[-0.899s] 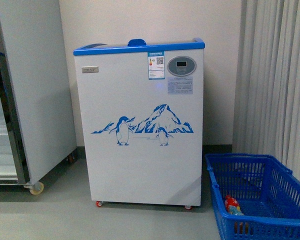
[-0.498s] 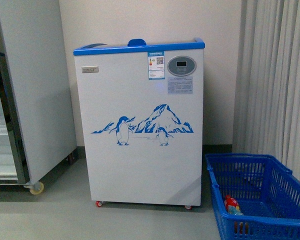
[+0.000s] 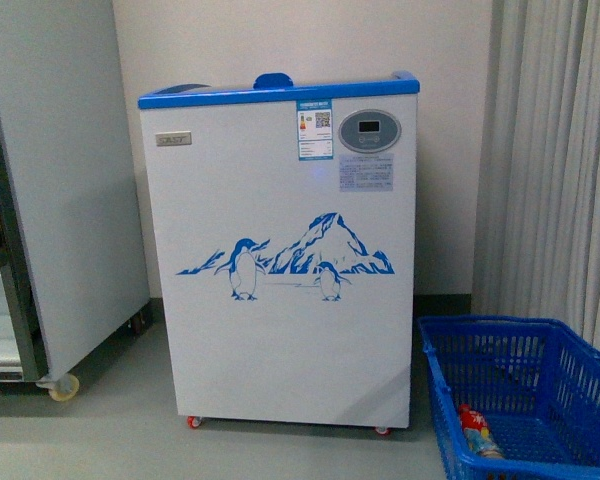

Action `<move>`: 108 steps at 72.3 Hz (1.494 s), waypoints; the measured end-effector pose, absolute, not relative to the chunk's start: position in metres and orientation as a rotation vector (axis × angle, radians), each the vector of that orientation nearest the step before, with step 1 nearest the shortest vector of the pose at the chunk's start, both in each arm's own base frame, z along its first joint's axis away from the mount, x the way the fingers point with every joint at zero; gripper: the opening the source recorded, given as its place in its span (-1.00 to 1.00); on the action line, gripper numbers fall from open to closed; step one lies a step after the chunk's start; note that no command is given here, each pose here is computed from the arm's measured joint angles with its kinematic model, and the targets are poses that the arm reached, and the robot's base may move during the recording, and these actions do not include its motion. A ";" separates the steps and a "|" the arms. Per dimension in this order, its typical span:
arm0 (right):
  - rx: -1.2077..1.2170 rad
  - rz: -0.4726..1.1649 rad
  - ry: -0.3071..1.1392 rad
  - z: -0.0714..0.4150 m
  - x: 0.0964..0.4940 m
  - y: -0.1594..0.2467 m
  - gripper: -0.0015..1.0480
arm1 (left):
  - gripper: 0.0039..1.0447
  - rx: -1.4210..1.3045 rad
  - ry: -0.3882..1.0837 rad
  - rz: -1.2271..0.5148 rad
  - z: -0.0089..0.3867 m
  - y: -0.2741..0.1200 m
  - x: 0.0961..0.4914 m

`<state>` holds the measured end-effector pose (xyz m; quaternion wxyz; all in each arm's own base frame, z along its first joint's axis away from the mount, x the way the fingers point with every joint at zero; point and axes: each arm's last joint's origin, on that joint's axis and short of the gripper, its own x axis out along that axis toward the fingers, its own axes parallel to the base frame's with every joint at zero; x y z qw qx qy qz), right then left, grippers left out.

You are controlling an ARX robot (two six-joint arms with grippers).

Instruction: Put drink in fridge

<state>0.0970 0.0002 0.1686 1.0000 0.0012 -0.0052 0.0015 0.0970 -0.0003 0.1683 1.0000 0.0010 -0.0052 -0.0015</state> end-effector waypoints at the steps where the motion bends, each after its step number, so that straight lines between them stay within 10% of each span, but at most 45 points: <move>1: 0.002 0.003 -0.010 0.169 0.097 0.000 0.85 | 0.85 0.002 -0.010 -0.003 0.168 0.000 0.097; 108: 0.002 0.003 -0.010 0.169 0.097 0.000 0.85 | 0.85 0.002 -0.010 -0.004 0.168 0.000 0.097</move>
